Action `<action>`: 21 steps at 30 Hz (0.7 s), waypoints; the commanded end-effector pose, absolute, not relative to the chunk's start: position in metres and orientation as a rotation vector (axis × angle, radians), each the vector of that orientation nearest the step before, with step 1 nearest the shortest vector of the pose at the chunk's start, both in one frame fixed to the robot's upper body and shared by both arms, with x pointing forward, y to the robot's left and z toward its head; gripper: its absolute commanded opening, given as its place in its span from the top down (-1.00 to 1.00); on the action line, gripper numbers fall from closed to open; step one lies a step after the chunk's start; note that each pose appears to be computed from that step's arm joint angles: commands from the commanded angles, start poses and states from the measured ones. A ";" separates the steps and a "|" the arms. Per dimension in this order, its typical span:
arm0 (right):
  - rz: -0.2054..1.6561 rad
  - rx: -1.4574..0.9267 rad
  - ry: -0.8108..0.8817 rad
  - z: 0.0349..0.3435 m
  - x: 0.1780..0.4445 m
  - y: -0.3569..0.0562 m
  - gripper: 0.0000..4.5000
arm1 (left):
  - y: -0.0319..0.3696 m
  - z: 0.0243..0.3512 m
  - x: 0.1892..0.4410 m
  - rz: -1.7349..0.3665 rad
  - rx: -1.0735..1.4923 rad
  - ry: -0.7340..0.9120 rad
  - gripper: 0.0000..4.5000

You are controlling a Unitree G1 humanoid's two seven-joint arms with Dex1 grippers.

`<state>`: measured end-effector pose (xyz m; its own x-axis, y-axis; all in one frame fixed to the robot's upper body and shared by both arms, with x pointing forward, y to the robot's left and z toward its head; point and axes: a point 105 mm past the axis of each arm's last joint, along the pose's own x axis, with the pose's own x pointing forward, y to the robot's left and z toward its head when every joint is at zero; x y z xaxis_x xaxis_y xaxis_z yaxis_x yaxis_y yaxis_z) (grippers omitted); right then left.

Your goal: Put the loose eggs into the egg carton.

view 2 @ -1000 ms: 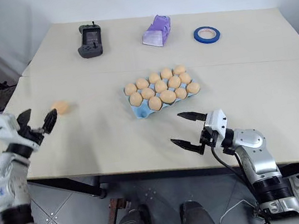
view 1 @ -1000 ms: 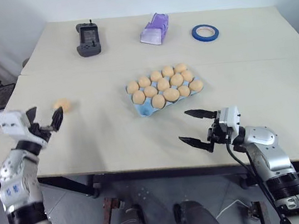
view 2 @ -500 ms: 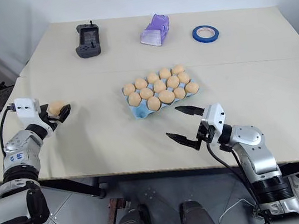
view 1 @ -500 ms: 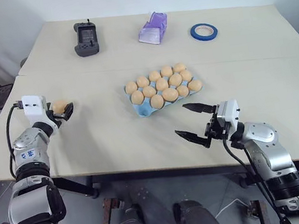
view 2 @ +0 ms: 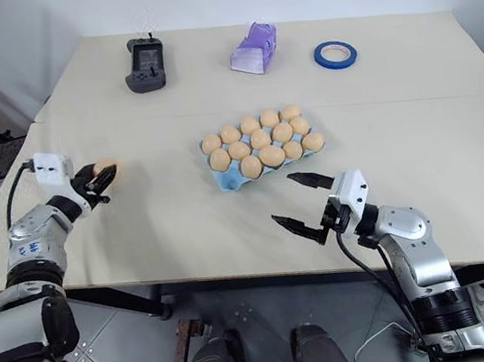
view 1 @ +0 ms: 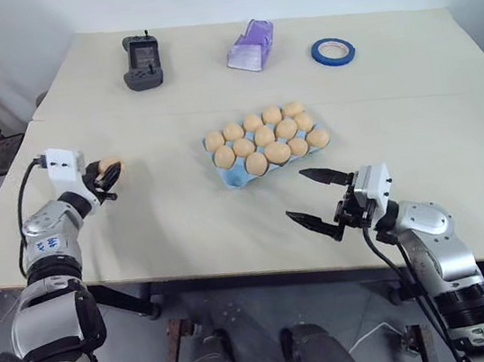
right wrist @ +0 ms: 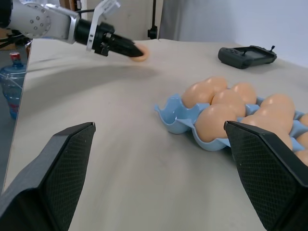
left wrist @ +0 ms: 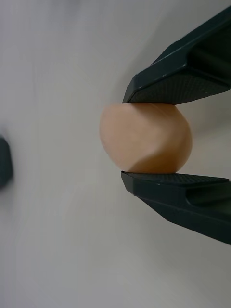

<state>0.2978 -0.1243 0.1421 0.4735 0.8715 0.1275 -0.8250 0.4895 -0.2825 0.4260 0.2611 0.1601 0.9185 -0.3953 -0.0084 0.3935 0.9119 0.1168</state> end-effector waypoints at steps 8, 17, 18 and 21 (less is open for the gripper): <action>1.031 -0.220 -0.317 0.156 0.297 -0.126 -1.00 | 0.126 0.190 0.391 -1.117 0.159 -0.059 0.21; 1.014 -0.220 -0.323 0.157 0.297 -0.125 -1.00 | 0.099 0.172 0.390 -1.203 0.199 -0.002 0.21; 1.012 -0.219 -0.323 0.157 0.297 -0.125 -1.00 | 0.097 0.171 0.390 -1.202 0.202 0.000 0.21; 1.006 -0.218 -0.324 0.157 0.297 -0.126 -1.00 | 0.094 0.166 0.395 -1.192 0.199 0.021 0.21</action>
<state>0.2991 -0.1239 0.1473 0.4939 0.8577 0.1431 -0.8058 0.5133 -0.2953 0.3917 0.0995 0.1566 0.3775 -0.9177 -0.1241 0.9247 0.3666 0.1022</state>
